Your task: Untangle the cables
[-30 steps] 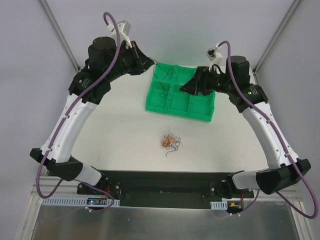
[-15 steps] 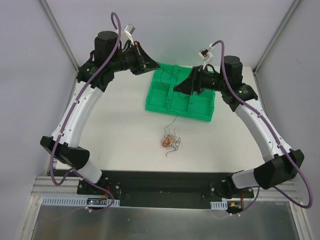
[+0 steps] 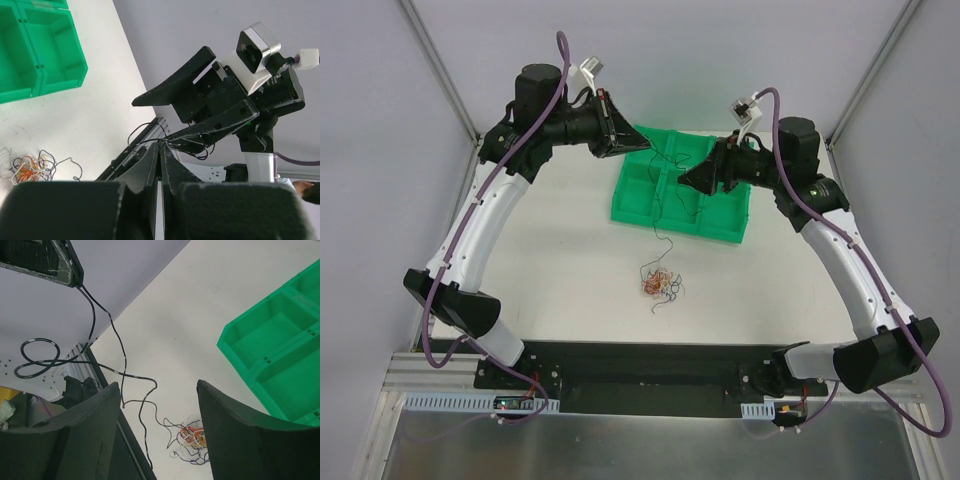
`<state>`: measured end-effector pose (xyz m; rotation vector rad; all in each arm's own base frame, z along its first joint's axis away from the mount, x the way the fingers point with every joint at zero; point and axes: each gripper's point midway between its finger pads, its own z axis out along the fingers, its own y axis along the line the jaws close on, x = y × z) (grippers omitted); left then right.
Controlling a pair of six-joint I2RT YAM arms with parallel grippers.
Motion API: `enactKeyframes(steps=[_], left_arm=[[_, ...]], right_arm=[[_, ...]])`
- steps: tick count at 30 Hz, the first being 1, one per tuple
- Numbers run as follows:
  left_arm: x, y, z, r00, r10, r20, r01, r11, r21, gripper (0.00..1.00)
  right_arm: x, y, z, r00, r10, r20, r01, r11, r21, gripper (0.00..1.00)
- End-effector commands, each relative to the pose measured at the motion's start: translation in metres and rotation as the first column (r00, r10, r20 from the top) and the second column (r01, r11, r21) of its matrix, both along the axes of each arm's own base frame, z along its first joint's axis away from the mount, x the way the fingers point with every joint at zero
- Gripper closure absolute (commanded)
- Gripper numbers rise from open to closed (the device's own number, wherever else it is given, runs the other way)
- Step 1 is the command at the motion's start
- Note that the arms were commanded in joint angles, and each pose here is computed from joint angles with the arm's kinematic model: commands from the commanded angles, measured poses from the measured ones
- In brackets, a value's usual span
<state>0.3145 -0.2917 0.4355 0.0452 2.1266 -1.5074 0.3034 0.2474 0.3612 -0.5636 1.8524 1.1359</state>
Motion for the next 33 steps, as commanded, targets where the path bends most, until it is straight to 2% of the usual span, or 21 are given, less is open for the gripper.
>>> enactKeyframes(steps=[1,5,11,12,16,19,22,26,29,33], left_arm=[[-0.01,-0.005,0.012,0.998,-0.062,0.017,0.063,0.997,-0.042,1.0],[-0.011,-0.007,0.01,0.997,-0.077,-0.002,0.077,0.996,-0.048,1.0],[-0.01,-0.009,0.013,0.996,-0.093,0.0,0.093,0.994,-0.056,1.0],[-0.009,-0.01,0.013,0.996,-0.093,0.003,0.093,0.994,-0.056,1.0],[-0.002,-0.008,0.014,0.998,-0.068,0.015,0.068,0.996,-0.05,1.0],[0.004,0.001,0.012,0.999,0.014,0.048,-0.013,1.0,-0.021,1.0],[0.01,0.026,0.009,0.979,0.173,0.11,-0.177,0.984,0.031,1.0],[0.024,0.068,0.008,0.893,0.397,0.212,-0.422,0.902,0.089,1.0],[0.032,0.079,0.015,0.855,0.448,0.262,-0.485,0.869,0.096,1.0],[0.039,0.077,0.025,0.847,0.448,0.287,-0.488,0.869,0.084,1.0]], right_arm=[[-0.006,-0.005,0.023,0.991,0.019,0.131,-0.017,1.0,-0.015,0.35],[-0.015,0.008,0.035,0.986,0.092,0.135,-0.1,0.994,0.048,0.35],[-0.022,0.017,0.043,0.979,0.139,0.149,-0.151,0.986,0.073,0.39],[-0.024,0.019,0.045,0.977,0.148,0.15,-0.162,0.983,0.083,0.43],[-0.032,0.017,0.044,0.982,0.132,0.132,-0.145,0.985,0.094,0.76],[-0.035,0.001,0.037,0.992,0.049,0.114,-0.058,0.995,0.081,1.0],[-0.037,-0.021,0.024,0.993,-0.081,0.091,0.079,0.997,0.025,1.0],[-0.041,-0.056,0.007,0.96,-0.264,0.093,0.27,0.961,-0.057,1.0],[-0.046,-0.073,-0.007,0.936,-0.343,0.083,0.35,0.932,-0.095,1.0],[-0.055,-0.075,-0.02,0.937,-0.348,0.034,0.35,0.93,-0.115,1.0]])
